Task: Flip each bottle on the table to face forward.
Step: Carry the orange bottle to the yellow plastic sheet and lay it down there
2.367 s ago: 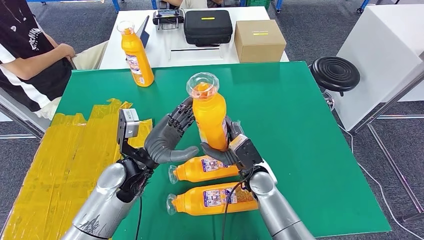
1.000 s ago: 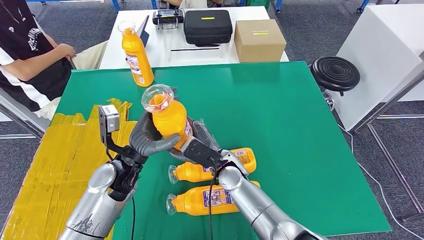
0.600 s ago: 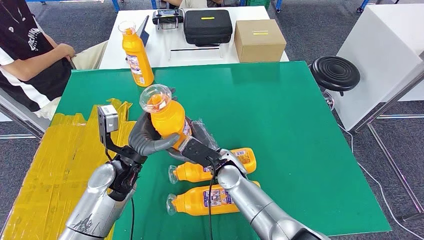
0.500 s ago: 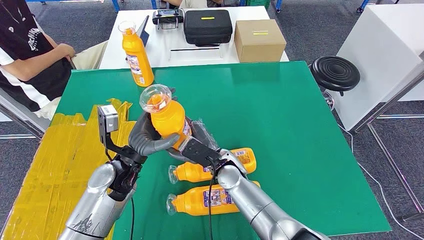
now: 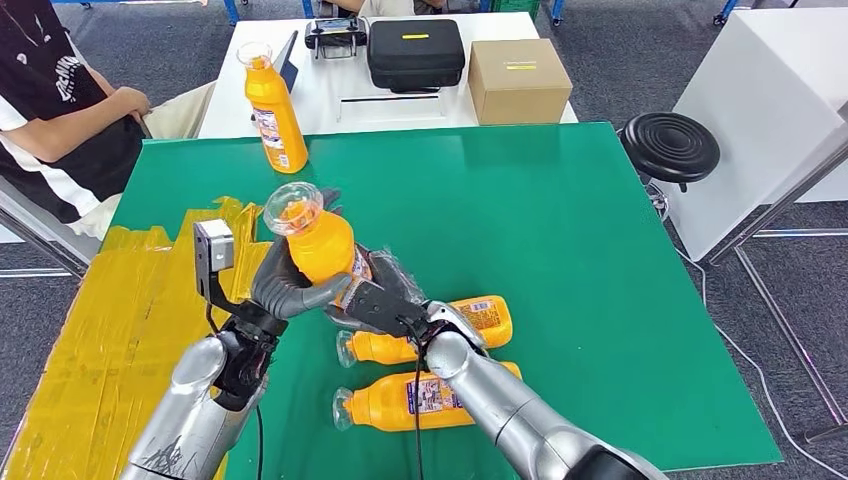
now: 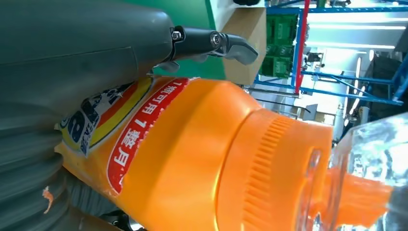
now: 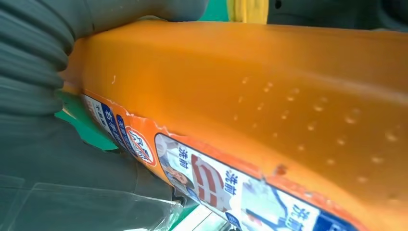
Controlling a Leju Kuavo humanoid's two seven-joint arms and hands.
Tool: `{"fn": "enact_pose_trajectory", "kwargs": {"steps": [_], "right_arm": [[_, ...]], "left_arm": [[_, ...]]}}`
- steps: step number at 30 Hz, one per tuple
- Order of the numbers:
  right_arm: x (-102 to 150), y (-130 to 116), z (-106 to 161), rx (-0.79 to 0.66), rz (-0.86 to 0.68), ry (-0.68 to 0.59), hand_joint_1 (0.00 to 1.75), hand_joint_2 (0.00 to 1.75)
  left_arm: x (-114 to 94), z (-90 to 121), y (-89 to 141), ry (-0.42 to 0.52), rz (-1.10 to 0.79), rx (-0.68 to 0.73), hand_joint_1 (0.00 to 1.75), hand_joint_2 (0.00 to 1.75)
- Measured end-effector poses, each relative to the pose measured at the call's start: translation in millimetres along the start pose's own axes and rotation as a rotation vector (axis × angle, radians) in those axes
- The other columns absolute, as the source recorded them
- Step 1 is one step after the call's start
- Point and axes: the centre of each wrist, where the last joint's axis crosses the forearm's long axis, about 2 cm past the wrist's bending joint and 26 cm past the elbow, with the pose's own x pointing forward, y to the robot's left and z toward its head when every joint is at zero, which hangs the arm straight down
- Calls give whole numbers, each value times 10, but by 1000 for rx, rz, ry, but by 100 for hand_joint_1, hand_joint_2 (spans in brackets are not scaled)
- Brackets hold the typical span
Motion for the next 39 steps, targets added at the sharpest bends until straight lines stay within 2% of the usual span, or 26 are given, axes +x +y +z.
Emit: {"fn": "enact_pose_trajectory", "kwargs": {"steps": [5,8,12,38,39], "right_arm": [[-39,95,-16,59,-3,42,175,175],[-40,153,-69,89,100,97,175,175],[14,200,-141,59,194,120,175,175],[68,194,-188,29,162,100,175,175],[75,191,-191,27,162,98,139,175]], "left_arm": [[-60,75,43,14,9,35,0,175],[-102,146,96,32,-22,95,0,175],[-67,141,114,20,-92,151,175,175],[9,120,104,-30,-98,156,175,175],[17,118,102,-33,-98,155,175,175]]}}
